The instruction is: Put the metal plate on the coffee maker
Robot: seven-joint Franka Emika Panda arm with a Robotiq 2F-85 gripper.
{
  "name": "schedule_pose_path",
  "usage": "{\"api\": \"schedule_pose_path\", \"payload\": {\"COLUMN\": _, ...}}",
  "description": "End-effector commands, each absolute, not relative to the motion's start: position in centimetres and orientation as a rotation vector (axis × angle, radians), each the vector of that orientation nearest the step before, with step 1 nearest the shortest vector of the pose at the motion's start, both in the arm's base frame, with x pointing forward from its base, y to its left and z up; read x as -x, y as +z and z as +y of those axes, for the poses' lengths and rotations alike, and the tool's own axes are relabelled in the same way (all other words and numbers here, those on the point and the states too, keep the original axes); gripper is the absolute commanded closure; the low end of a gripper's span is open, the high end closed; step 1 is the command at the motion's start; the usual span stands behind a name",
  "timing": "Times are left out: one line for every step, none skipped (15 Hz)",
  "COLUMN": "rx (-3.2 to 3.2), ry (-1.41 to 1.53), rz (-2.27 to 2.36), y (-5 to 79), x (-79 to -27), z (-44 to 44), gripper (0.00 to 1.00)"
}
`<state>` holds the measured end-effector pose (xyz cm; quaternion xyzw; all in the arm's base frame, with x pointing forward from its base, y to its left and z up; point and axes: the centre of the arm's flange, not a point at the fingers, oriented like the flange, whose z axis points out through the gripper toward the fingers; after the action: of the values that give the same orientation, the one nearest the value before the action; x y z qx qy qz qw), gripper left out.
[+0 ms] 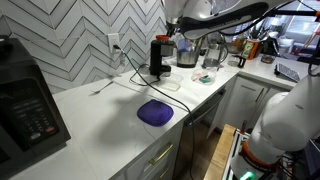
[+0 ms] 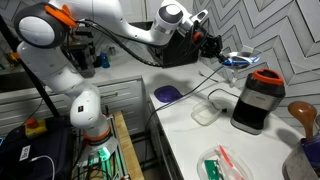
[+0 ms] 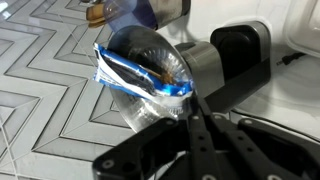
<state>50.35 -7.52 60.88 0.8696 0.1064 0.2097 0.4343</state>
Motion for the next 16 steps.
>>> {"api": "schedule_pose_path", "payload": {"rx": -2.202, "ry": 0.505, "rz": 0.154, "y": 60.7, "x": -53.2, "z": -8.9, "gripper": 0.99}}
{"api": "schedule_pose_path", "payload": {"rx": -2.199, "ry": 0.52, "rz": 0.115, "y": 61.3, "x": -54.5, "z": -10.3, "gripper": 0.99}}
{"api": "schedule_pose_path", "payload": {"rx": -2.195, "ry": 0.535, "rz": 0.089, "y": 62.0, "x": -55.6, "z": -11.5, "gripper": 0.99}}
{"api": "schedule_pose_path", "payload": {"rx": -2.195, "ry": 0.552, "rz": 0.06, "y": 62.8, "x": -56.7, "z": -12.8, "gripper": 0.99}}
{"api": "schedule_pose_path", "payload": {"rx": -2.19, "ry": 0.557, "rz": 0.034, "y": 63.5, "x": -57.4, "z": -13.7, "gripper": 0.99}}
{"api": "schedule_pose_path", "payload": {"rx": -2.192, "ry": 0.565, "rz": 0.016, "y": 64.8, "x": -58.5, "z": -15.0, "gripper": 0.99}}
{"api": "schedule_pose_path", "payload": {"rx": -2.201, "ry": 0.567, "rz": 0.012, "y": 65.6, "x": -59.2, "z": -15.8, "gripper": 0.99}}
{"api": "schedule_pose_path", "payload": {"rx": -2.22, "ry": 0.562, "rz": 0.022, "y": 66.1, "x": -60.1, "z": -16.3, "gripper": 0.99}}
{"api": "schedule_pose_path", "payload": {"rx": -2.249, "ry": 0.554, "rz": 0.047, "y": 66.6, "x": -61.0, "z": -16.5, "gripper": 0.99}}
{"api": "schedule_pose_path", "payload": {"rx": -2.292, "ry": 0.532, "rz": 0.083, "y": 66.7, "x": -61.8, "z": -16.4, "gripper": 0.99}}
{"api": "schedule_pose_path", "payload": {"rx": -2.303, "ry": 0.518, "rz": 0.11, "y": 67.0, "x": -62.5, "z": -16.4, "gripper": 0.99}}
{"api": "schedule_pose_path", "payload": {"rx": -2.294, "ry": 0.491, "rz": 0.126, "y": 67.1, "x": -63.2, "z": -16.1, "gripper": 0.99}}
{"api": "schedule_pose_path", "payload": {"rx": -2.282, "ry": 0.471, "rz": 0.138, "y": 67.1, "x": -63.7, "z": -16.1, "gripper": 0.99}}
{"api": "schedule_pose_path", "payload": {"rx": -2.256, "ry": 0.43, "rz": 0.147, "y": 67.1, "x": -64.2, "z": -16.1, "gripper": 0.99}}
{"api": "schedule_pose_path", "payload": {"rx": -2.233, "ry": 0.383, "rz": 0.162, "y": 67.0, "x": -64.5, "z": -16.2, "gripper": 0.99}}
{"api": "schedule_pose_path", "payload": {"rx": -2.217, "ry": 0.339, "rz": 0.178, "y": 67.0, "x": -64.8, "z": -16.2, "gripper": 0.99}}
